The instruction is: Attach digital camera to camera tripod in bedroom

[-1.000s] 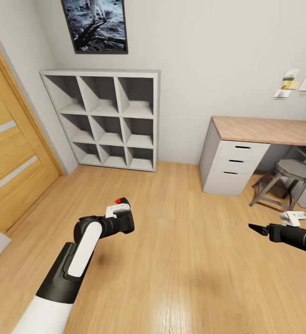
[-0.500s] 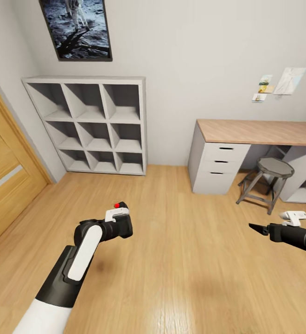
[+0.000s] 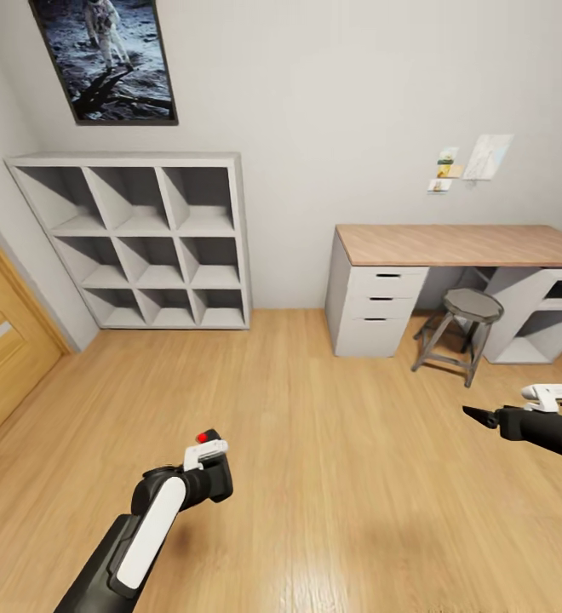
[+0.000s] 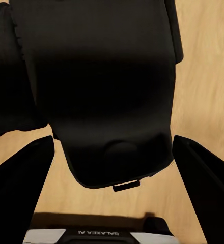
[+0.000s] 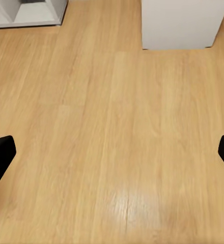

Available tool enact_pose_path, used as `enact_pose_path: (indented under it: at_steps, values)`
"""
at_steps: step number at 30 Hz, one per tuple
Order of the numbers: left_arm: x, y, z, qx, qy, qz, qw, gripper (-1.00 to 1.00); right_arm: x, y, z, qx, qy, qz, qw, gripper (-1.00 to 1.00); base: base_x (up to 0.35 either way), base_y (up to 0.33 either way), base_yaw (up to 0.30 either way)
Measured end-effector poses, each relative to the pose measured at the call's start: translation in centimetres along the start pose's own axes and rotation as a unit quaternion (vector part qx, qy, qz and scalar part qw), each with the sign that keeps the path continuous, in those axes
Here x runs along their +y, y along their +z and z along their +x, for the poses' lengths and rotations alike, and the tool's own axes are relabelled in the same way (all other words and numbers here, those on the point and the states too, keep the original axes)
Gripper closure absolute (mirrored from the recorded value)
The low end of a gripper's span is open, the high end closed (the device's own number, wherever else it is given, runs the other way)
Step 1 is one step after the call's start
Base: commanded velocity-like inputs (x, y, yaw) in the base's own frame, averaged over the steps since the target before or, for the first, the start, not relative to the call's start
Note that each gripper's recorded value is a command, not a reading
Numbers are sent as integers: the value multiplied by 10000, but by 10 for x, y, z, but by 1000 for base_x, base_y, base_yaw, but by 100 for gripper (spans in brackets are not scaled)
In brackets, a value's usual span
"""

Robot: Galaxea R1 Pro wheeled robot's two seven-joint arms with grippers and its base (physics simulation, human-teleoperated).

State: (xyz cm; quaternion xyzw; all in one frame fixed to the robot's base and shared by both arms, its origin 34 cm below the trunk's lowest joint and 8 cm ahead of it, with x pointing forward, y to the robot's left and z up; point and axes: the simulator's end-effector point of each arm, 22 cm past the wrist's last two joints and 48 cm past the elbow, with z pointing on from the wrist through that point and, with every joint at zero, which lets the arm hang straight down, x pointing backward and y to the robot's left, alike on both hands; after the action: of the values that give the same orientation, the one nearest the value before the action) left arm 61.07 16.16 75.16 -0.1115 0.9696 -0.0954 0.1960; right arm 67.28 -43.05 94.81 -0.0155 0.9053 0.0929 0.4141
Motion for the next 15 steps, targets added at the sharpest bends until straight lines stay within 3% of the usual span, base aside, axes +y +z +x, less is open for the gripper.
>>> enact_pose_path:
  at_steps: [10, 11, 13, 15]
  values:
    - [27, 4, 13, -100, -330, -271, 9990, 100, 6, -12, -11, -72, -52, -18, 10000, -100, 0, 0, -169]
    - [31, 14, 32, 103, -415, -236, 9988, 100, 7, -13, -11, -64, -53, -26, 10000, -100, 0, 0, -168]
    - [30, 14, 35, 134, -406, -206, 9989, 100, 8, -16, -13, -75, -56, -29, 10000, -100, 0, 0, -168]
    - [22, 15, 43, 207, -449, 39, 9988, 100, 10, -17, -15, -73, -78, -41, 9999, -100, 0, 0, -168]
